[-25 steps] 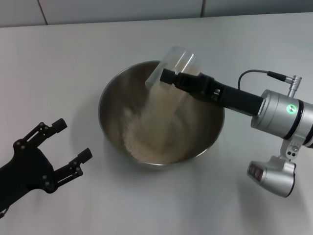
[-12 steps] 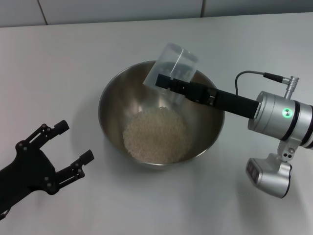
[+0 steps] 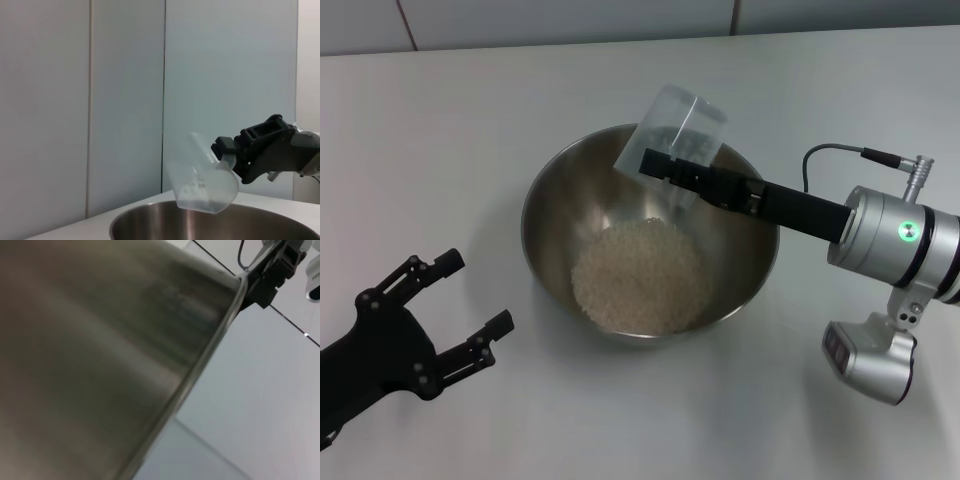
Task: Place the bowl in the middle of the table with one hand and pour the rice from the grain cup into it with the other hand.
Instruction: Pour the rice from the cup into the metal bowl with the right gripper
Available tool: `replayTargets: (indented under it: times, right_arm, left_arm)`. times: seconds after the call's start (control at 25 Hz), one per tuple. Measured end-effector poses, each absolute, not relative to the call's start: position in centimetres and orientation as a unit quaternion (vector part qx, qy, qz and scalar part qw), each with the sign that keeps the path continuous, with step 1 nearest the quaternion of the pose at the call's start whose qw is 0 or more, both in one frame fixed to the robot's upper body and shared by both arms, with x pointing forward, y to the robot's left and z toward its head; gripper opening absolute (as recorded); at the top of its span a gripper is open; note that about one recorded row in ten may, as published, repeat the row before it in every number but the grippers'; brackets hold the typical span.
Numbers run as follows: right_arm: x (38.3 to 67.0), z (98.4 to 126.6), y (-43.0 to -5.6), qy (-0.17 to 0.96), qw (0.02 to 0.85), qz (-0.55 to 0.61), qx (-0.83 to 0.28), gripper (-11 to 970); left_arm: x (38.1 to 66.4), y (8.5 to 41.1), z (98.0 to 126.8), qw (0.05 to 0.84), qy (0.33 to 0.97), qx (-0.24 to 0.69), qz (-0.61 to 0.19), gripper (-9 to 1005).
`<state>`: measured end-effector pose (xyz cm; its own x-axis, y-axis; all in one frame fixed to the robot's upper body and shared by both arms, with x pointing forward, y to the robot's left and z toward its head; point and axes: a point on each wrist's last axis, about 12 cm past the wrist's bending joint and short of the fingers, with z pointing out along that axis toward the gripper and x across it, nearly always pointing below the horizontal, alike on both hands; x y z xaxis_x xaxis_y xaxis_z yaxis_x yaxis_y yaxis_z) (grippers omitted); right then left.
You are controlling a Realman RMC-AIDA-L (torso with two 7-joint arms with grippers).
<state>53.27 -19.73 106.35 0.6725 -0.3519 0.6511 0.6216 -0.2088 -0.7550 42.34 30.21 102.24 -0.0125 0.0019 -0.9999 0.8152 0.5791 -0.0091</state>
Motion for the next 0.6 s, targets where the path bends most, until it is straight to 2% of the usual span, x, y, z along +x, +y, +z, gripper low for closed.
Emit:
replayTargets:
  times: [0.16,0.36,0.4,0.6]
  right_arm:
    - [52.7,106.3,-19.4,-0.050,0.655,-0.361,-0.661,19]
    - [51.2,106.0,-18.9,0.126,0.743,-0.242,-0.611,19]
    - [51.2,106.0,-18.9,0.126,0.743,-0.242,-0.611,19]
    - [50.2,105.4,-19.0,0.265,0.783,-0.139,-0.545,19]
  left_arm:
    - [42.3,30.1,102.2,0.620,0.632,0.329,-0.329,863]
    - [42.1,30.1,102.1,0.612,0.633,0.338,-0.333,862]
    - [42.1,30.2,102.1,0.611,0.633,0.340,-0.334,862]
    - [42.1,30.4,102.2,0.605,0.634,0.346,-0.334,862]
